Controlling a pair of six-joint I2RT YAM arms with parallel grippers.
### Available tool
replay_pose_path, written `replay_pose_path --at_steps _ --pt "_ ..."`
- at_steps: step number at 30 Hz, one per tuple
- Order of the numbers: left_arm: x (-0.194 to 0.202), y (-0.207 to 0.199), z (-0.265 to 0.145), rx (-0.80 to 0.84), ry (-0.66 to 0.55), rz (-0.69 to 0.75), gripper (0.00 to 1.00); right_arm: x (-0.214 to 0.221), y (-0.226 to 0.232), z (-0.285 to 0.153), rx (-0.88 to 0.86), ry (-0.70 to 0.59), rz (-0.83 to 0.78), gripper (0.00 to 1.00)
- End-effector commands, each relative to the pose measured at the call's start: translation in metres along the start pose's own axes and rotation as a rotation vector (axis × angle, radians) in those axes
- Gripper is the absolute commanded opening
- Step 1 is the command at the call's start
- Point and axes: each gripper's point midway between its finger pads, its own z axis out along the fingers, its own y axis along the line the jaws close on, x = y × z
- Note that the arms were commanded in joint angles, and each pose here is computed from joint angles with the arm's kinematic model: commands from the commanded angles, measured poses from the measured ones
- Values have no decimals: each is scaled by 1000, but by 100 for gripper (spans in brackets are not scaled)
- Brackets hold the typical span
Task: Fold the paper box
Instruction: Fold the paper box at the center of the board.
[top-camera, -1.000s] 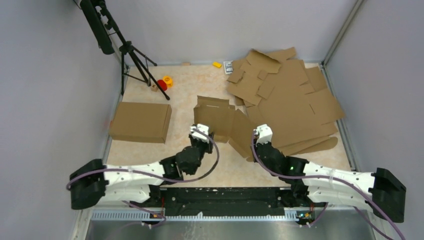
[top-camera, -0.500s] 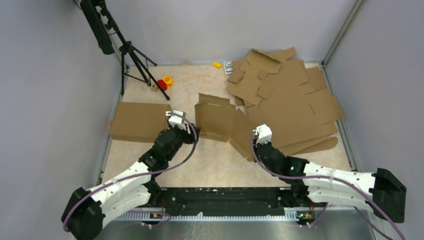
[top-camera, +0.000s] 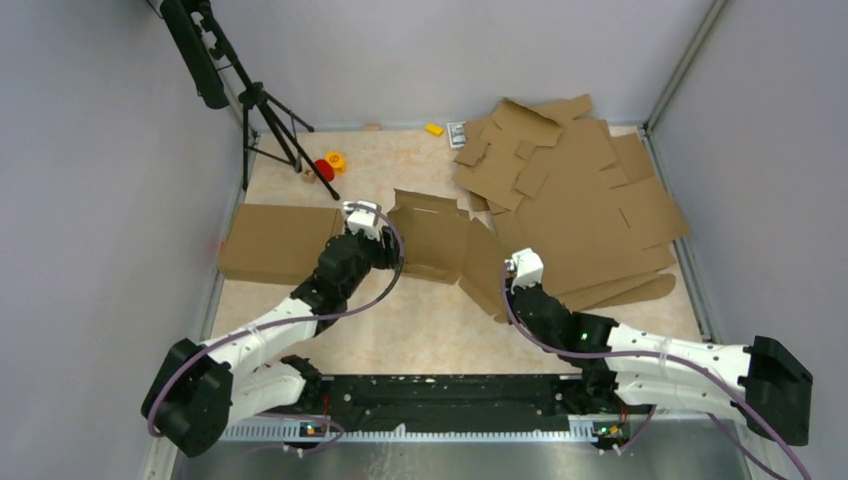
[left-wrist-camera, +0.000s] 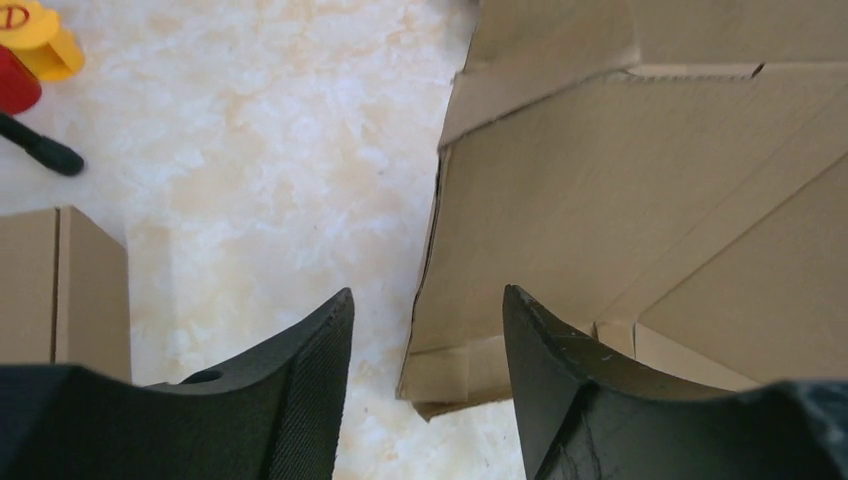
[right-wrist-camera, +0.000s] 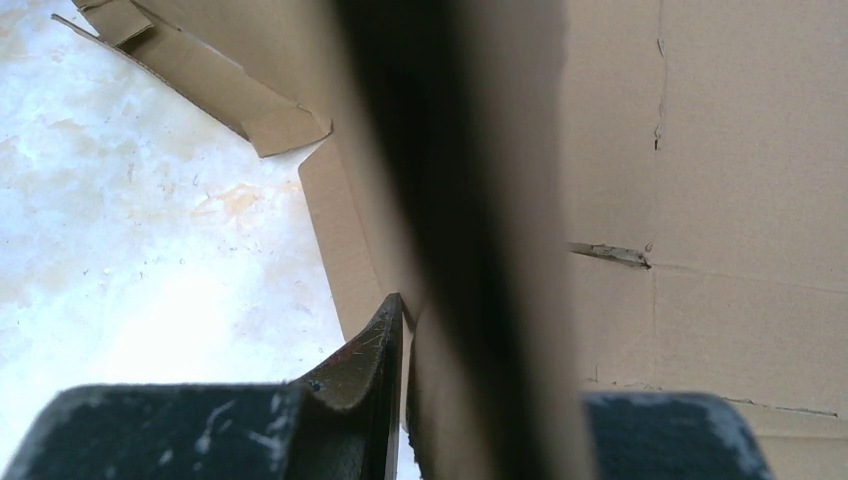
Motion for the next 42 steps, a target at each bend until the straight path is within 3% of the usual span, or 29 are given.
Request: replay_pose_path --at_steps 1,5,8,15,22,28,42 --pt "-38 -7 10 28 -105 32 54 -8 5 -1 -15 -6 -31 9" --pt "-35 -6 17 23 -97 54 27 -10 6 0 -14 -6 -33 9" --pt "-28 -9 23 40 -63 69 0 -12 10 2 -22 -7 -34 9" --pt "-13 -16 17 85 -30 43 0 -19 18 4 -42 -13 -35 9" --pt "-3 -23 7 140 -69 -19 0 -24 33 4 -92 -17 -19 9" --pt "-5 -26 9 150 -59 -21 0 -33 34 7 -65 -20 -25 9" --pt "-4 -41 9 220 -51 -51 0 -37 67 4 -201 -28 22 8"
